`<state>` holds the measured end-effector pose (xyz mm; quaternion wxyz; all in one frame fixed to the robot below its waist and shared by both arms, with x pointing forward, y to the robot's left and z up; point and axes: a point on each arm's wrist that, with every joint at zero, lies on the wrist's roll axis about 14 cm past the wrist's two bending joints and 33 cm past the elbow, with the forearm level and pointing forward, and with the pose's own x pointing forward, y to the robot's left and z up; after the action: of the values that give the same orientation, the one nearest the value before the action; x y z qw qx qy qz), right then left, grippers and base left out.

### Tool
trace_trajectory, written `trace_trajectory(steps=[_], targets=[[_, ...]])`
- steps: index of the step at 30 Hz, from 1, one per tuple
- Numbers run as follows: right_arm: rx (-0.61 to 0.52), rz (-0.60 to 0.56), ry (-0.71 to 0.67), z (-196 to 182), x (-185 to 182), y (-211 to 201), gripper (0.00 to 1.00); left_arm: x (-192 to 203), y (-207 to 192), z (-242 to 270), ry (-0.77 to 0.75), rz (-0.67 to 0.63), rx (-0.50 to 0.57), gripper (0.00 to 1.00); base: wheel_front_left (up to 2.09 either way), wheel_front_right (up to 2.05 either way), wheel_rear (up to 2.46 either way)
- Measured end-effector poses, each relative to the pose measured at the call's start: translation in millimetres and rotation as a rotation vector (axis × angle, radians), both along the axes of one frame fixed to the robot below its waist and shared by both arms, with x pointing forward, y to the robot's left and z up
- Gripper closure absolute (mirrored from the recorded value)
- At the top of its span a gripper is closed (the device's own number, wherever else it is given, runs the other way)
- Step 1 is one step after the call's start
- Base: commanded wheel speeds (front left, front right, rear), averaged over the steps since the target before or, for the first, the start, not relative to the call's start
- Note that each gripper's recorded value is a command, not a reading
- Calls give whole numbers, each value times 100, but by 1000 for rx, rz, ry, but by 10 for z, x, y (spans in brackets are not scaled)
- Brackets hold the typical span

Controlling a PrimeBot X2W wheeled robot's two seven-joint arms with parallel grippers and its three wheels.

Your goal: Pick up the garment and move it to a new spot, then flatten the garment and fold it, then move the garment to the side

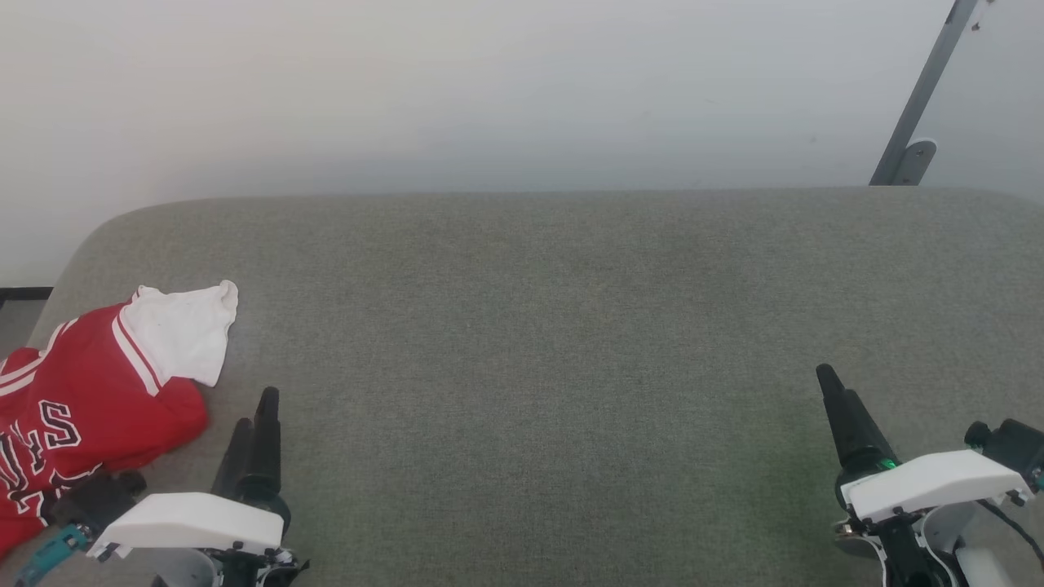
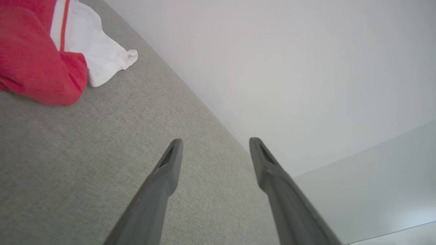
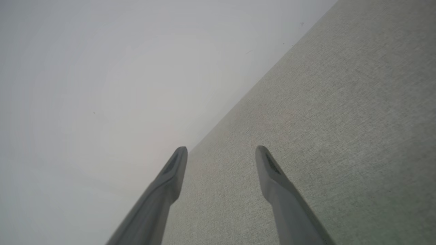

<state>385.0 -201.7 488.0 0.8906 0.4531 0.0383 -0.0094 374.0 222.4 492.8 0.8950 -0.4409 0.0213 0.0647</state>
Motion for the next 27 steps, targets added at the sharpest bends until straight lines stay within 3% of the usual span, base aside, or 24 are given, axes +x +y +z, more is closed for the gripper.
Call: trace_trajectory(steps=[27], targets=[[-289, 11, -45, 118, 21, -82, 0, -48, 143, 119, -58, 17, 318, 0, 0, 0, 0]])
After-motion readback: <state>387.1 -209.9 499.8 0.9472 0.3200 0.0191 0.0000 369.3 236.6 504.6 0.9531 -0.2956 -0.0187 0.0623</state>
